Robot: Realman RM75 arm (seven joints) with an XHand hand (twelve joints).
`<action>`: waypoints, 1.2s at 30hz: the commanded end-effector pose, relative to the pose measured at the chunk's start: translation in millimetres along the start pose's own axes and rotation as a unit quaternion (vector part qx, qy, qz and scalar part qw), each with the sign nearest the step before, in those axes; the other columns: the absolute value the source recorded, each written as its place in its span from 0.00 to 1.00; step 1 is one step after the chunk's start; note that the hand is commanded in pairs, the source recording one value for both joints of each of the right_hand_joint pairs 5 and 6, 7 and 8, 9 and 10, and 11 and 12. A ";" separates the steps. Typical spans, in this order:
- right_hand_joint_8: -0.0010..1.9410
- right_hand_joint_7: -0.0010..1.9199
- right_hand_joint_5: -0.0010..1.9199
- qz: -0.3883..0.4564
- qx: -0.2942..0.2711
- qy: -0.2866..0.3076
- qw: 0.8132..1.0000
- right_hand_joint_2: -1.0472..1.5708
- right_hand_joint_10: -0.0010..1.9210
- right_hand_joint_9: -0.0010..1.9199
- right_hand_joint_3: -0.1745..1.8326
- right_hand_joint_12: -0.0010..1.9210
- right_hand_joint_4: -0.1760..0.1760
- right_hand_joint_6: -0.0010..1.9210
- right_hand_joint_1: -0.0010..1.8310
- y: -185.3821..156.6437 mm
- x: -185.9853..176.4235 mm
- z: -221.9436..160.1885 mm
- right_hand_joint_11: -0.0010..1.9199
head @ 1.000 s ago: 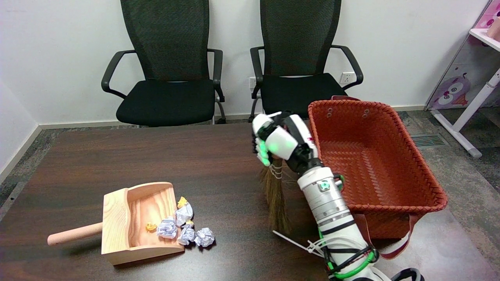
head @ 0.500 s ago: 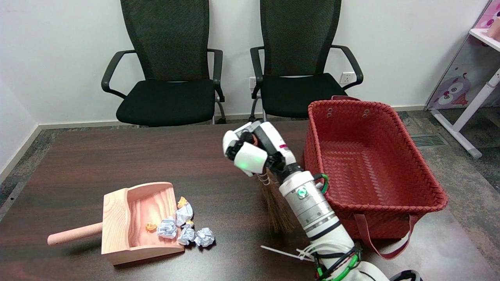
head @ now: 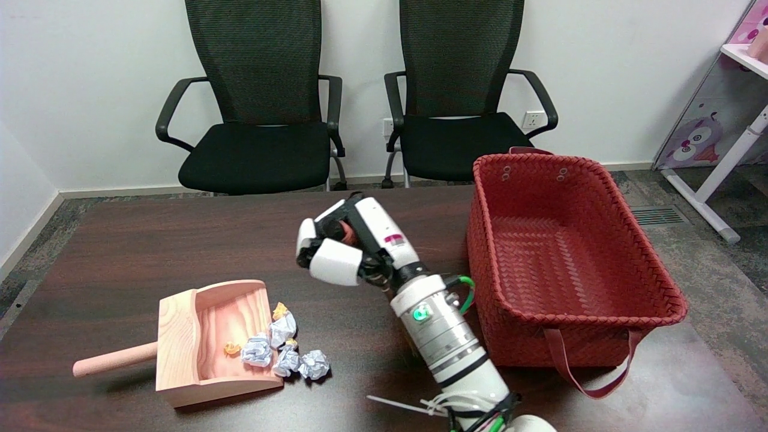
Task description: Sweep the paper ball into the dustpan.
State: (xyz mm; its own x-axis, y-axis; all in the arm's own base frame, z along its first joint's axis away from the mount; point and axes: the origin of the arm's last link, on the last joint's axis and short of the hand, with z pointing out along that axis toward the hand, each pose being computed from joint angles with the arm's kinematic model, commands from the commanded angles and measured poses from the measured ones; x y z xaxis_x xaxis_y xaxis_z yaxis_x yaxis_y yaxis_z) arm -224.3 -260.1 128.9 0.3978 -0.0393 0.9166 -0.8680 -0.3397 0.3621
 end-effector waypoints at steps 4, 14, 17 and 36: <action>0.99 1.00 1.00 -0.002 -0.023 -0.038 0.999 1.00 1.00 1.00 0.93 1.00 0.66 1.00 0.36 -11.8 -65.3 9.9 1.00; 0.99 1.00 1.00 0.006 -0.017 -0.029 0.999 1.00 1.00 1.00 0.94 1.00 0.67 1.00 0.35 -13.1 -72.7 18.9 1.00; 0.99 1.00 1.00 0.008 -0.013 -0.042 0.999 1.00 1.00 1.00 0.95 1.00 0.67 1.00 0.35 -14.5 -83.9 25.0 1.00; 0.99 1.00 1.00 0.014 -0.013 -0.048 0.999 0.99 1.00 1.00 0.96 1.00 0.67 1.00 0.33 -11.6 -115.5 32.1 1.00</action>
State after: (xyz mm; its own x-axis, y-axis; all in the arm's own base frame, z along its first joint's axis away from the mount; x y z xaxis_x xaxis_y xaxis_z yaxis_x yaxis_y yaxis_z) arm -243.2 -278.4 35.0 0.4070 -0.1303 0.9041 -0.8825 -0.3113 0.3525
